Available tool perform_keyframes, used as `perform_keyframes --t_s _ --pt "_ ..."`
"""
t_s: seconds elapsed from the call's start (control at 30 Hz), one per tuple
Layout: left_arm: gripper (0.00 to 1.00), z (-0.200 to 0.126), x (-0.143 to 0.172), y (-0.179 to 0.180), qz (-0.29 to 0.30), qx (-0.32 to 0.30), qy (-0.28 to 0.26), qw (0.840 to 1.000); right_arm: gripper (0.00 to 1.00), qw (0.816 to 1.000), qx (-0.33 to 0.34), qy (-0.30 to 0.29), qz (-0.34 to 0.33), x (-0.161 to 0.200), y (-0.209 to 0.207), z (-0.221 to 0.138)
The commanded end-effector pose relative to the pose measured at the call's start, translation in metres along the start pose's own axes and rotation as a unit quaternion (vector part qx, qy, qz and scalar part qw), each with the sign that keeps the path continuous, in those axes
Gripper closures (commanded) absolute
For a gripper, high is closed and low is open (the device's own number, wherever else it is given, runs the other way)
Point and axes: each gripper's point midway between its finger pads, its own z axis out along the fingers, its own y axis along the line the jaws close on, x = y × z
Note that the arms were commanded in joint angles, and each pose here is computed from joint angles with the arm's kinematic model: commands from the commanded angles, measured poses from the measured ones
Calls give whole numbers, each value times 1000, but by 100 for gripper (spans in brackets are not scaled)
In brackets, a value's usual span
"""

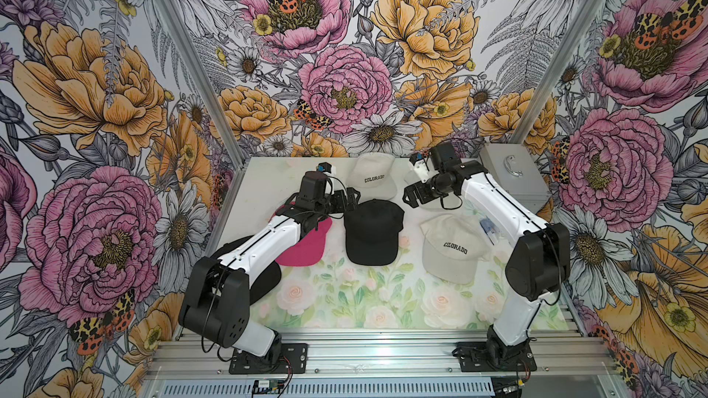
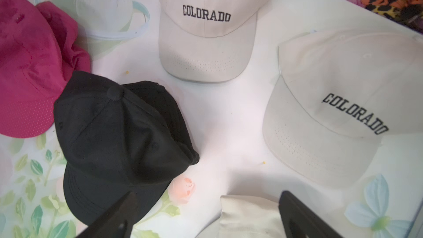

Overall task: Stack the baseball caps by color
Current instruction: Place the baseball cap on the baseball cap.

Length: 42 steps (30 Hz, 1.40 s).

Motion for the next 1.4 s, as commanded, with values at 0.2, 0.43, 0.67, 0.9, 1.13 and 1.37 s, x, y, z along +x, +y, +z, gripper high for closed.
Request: perform_keyframes --t_s 0.2,0.43,0.67,0.9,1.13,1.37 --pt "1 14 41 -2 -73 46 19 996 1 975 -65 -203 64 -2 77 -12" --pt "1 23 72 -27 8 76 49 996 1 985 -42 -167 0 13 95 38" --pt "1 52 109 -12 18 78 76 994 1 993 7 -108 42 54 70 100" --pt "1 57 117 -12 17 91 80 992 1 993 11 -104 62 60 68 104" --pt "1 28 83 -21 -7 109 32 993 1 987 14 -145 64 43 70 68" --pt "1 21 80 -15 -21 95 23 995 1 989 -21 -134 58 58 82 82"
